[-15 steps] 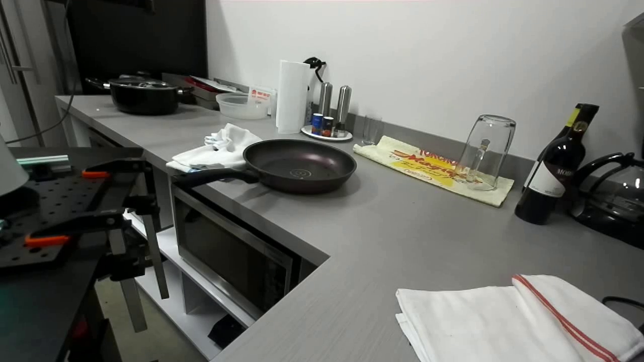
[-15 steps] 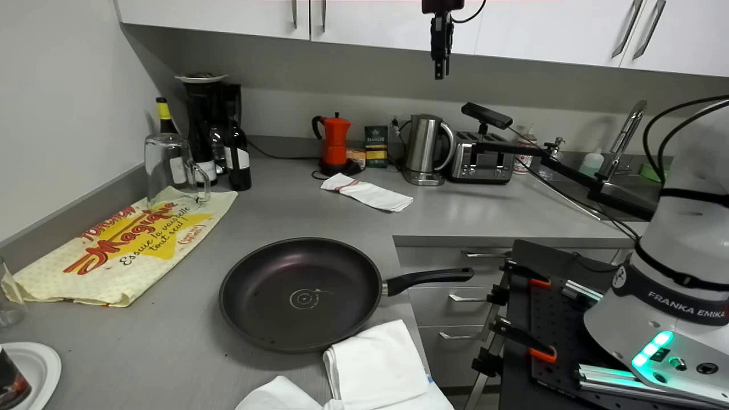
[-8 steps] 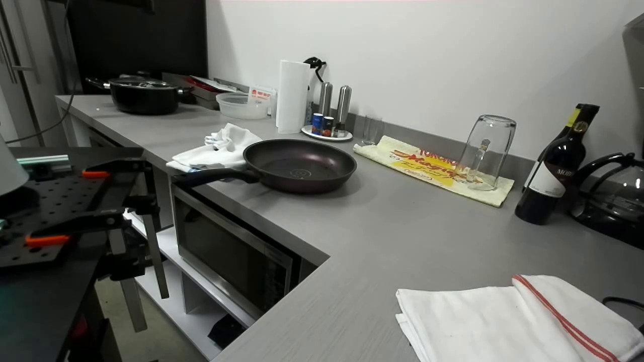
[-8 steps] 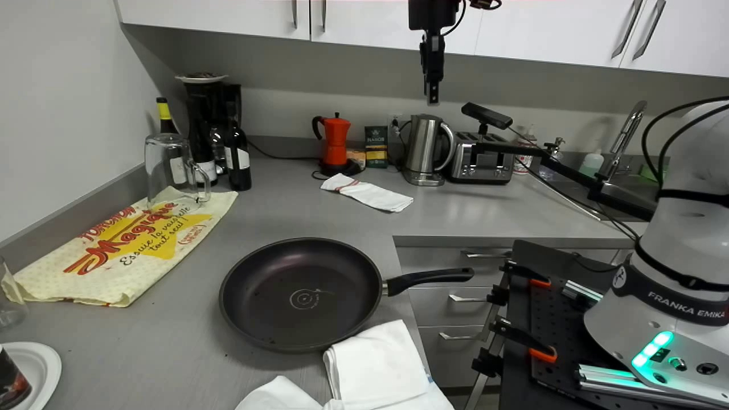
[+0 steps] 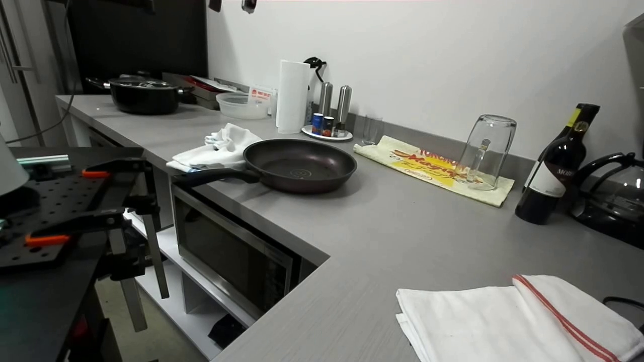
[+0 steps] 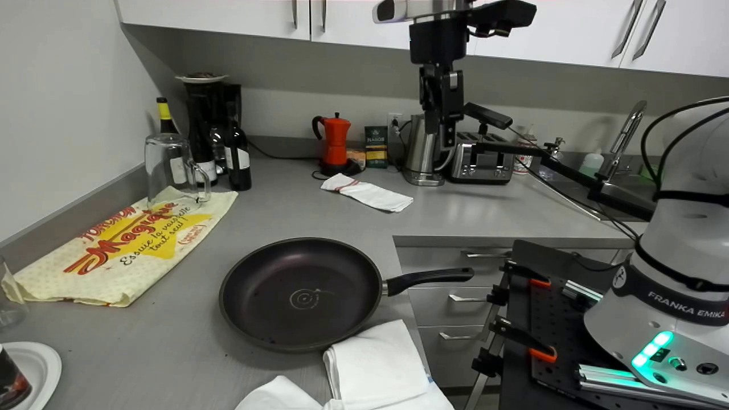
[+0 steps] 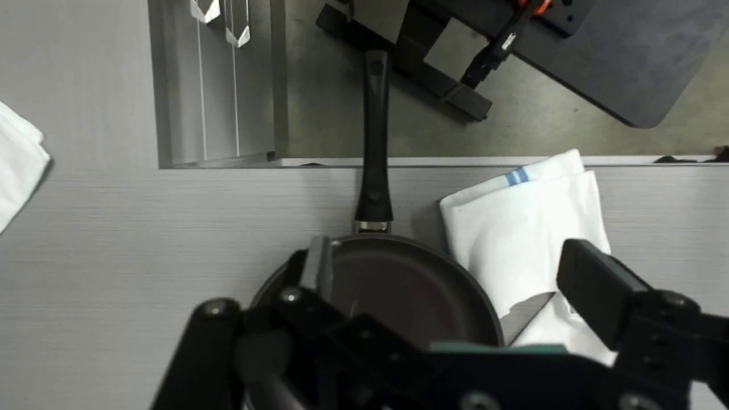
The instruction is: Wipe the pan with a dish cloth
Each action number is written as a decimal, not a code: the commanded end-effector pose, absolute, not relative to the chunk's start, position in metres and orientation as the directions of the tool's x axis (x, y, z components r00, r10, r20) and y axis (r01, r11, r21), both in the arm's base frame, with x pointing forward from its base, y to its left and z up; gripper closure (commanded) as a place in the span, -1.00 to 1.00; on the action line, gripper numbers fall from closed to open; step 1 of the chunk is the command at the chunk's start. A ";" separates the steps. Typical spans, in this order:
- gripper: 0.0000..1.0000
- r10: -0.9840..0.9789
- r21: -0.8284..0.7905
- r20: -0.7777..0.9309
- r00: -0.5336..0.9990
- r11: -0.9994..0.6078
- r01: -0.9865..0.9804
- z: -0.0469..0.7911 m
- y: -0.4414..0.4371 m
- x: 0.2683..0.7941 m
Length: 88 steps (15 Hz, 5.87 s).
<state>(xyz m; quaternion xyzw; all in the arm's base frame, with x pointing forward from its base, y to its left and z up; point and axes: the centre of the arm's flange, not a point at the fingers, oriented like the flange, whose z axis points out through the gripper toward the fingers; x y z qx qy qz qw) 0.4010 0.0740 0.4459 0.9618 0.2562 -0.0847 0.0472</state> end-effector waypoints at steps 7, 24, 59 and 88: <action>-1.00 0.570 -0.022 -0.195 0.798 -0.816 0.578 0.395 0.176 0.379; -1.00 0.776 -0.162 0.023 0.630 -0.619 0.769 0.390 0.344 0.298; -1.00 0.551 -0.197 0.109 0.828 -0.804 0.561 0.230 0.337 0.398; 0.28 0.573 -0.145 -0.001 0.819 -0.811 0.567 0.114 0.371 0.417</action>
